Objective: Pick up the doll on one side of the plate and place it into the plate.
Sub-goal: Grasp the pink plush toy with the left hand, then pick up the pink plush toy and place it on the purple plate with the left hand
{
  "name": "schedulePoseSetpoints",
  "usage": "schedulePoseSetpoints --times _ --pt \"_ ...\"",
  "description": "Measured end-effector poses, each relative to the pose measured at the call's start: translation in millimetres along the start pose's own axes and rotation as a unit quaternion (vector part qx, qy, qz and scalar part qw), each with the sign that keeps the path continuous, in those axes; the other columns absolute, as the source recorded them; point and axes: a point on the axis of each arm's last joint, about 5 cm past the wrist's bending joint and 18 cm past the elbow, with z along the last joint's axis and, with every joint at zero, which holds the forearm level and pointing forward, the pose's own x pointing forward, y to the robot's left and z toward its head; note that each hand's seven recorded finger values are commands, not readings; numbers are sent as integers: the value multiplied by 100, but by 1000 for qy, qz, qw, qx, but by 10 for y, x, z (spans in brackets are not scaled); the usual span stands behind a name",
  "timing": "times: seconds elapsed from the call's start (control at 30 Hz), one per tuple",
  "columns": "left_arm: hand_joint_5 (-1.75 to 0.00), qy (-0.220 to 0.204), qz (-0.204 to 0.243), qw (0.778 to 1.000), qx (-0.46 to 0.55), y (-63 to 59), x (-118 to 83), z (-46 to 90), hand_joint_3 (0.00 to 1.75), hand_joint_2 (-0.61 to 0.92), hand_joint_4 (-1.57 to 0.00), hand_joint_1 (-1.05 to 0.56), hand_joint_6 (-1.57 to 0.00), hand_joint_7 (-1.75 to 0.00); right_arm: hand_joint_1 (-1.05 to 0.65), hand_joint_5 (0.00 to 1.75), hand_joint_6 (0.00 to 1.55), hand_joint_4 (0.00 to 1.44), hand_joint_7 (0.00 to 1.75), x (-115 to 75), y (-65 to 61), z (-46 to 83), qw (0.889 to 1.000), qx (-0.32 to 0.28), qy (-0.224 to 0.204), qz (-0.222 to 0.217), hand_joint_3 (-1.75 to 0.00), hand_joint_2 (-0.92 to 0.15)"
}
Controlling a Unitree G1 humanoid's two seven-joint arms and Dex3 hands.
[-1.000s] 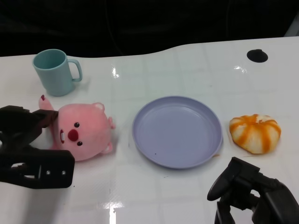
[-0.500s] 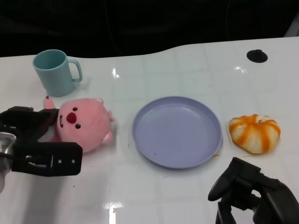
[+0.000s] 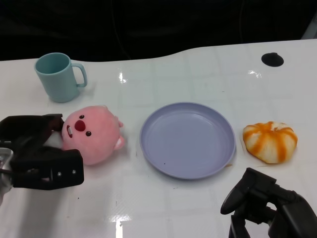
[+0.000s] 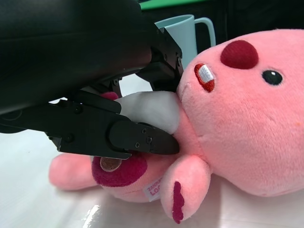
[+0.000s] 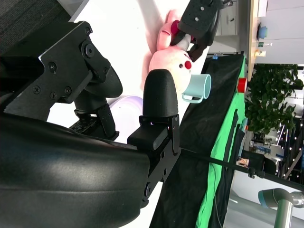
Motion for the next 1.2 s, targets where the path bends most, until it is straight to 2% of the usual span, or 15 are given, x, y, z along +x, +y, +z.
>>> schedulePoseSetpoints --times 0.1,0.13,0.2,0.23,0.4,0.53,0.6,0.67,0.8,0.97,1.2 --pt "-175 -5 25 1000 -3 -35 -15 1 30 90 -82 -16 -59 -174 8 175 63 72 151 0 1 1 1000 0 0 0 -137 -42" --pt "-175 -6 35 999 -5 -57 -26 1 38 85 -85 -15 -61 -174 8 175 63 72 151 0 1 3 1000 0 0 0 -137 -42" --pt "-175 -9 50 999 -8 -93 -44 3 66 72 -87 -15 -62 -175 8 175 63 72 152 0 1 5 1000 0 -1 0 -136 -42" --pt "-175 -10 54 998 -9 -99 -47 6 72 70 -88 -16 -63 -175 8 175 63 72 152 0 1 5 1000 0 -1 0 -136 -42" --pt "-175 -18 73 997 -32 -99 -65 25 90 61 -89 -15 -68 -175 7 175 63 71 152 0 1 5 1000 0 -1 0 -136 -41" --pt "-175 -24 93 994 -55 -69 -73 55 94 59 -89 -16 -69 -175 7 175 63 72 152 -1 1 6 1000 0 -1 0 -136 -41" --pt "-175 -30 105 992 -63 -40 -75 79 97 57 -90 -16 -68 -175 7 175 64 72 152 0 1 7 1000 0 -1 0 -136 -41" --pt "-175 -37 118 989 -78 2 -83 109 108 51 -91 -17 -70 -175 8 175 64 72 152 -1 1 8 1000 0 -2 0 -137 -42" --pt "-175 -42 136 985 -95 144 -99 179 116 47 -91 -17 -70 -175 8 175 64 72 152 0 6 11 1000 0 -2 2 -137 -42" --pt "-175 -46 156 982 -100 304 -158 266 117 46 -91 -17 -71 -175 7 175 64 72 153 1 15 12 1000 0 -1 3 -136 -41" --pt "-175 -82 157 979 -102 501 -211 482 107 47 -88 -19 -66 -175 7 175 63 72 152 1 20 13 1000 0 -1 4 -136 -42"
